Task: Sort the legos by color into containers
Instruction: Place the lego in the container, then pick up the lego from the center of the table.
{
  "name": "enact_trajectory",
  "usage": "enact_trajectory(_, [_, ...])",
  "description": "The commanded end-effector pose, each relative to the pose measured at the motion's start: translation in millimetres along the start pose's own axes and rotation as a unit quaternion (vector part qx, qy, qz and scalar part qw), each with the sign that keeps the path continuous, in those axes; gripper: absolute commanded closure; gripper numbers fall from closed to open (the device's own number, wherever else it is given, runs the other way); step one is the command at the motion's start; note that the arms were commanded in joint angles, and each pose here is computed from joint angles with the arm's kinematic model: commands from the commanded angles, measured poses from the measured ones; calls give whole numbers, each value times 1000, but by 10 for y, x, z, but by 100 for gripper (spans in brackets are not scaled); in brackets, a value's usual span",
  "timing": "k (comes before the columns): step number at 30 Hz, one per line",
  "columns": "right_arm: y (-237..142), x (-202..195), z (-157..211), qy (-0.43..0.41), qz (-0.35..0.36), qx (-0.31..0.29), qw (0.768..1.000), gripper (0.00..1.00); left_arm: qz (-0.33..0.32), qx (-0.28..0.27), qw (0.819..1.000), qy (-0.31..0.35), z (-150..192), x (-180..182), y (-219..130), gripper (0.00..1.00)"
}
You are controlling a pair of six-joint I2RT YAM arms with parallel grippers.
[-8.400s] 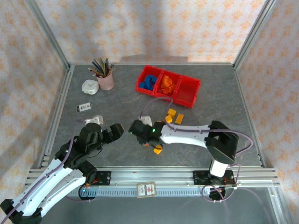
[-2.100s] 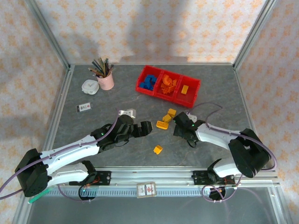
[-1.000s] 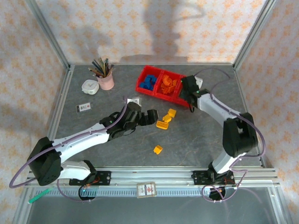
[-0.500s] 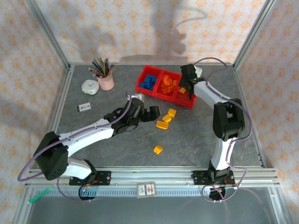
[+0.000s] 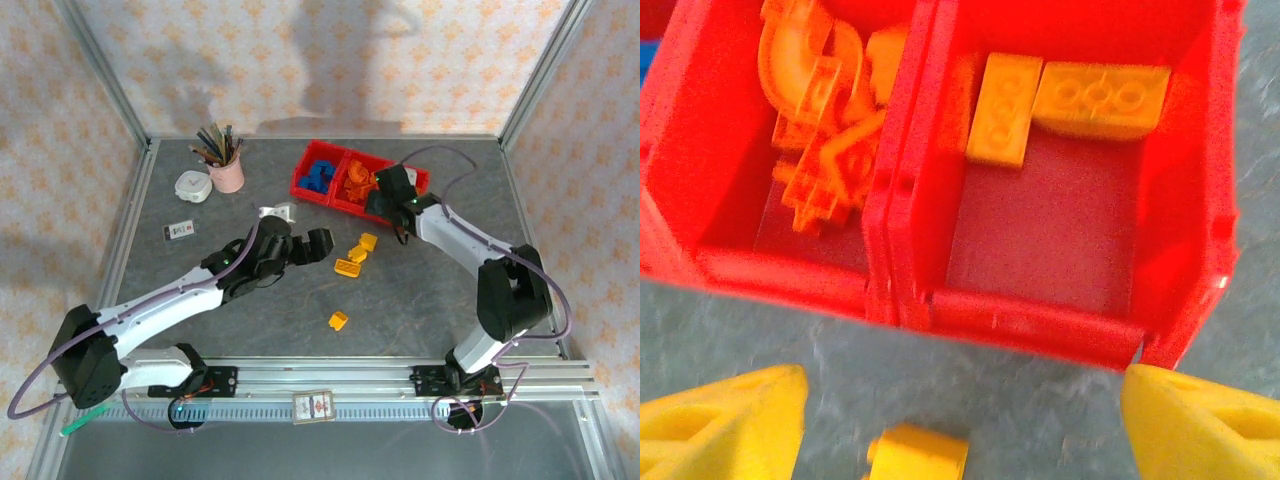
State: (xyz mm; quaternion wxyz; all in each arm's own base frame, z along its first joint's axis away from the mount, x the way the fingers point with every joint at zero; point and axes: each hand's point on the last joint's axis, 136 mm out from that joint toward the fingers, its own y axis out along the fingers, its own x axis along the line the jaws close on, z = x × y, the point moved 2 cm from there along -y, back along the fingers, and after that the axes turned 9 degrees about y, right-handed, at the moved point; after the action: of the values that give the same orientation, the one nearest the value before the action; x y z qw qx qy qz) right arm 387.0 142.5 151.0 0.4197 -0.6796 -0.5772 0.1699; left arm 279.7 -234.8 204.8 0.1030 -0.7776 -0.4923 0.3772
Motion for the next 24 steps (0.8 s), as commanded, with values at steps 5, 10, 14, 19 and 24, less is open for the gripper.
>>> enact_trajectory(5, [-55,69,450,31,-41,27,998,17,-33,-11,999,-17,96,255,-166,1])
enact_trajectory(10, [94,156,738,35,-40,48,997,15,-46,-11,999,-28,198,395,-209,1])
enact_trajectory(14, [193,263,866,35,-43,46,997,15,-58,-10,998,-32,261,486,-233,1])
enact_trajectory(19, [368,292,917,37,-11,43,998,15,-64,-13,997,-36,289,549,-259,1])
enact_trajectory(24, [411,264,920,37,21,23,999,15,-67,-11,997,-37,306,588,-258,1])
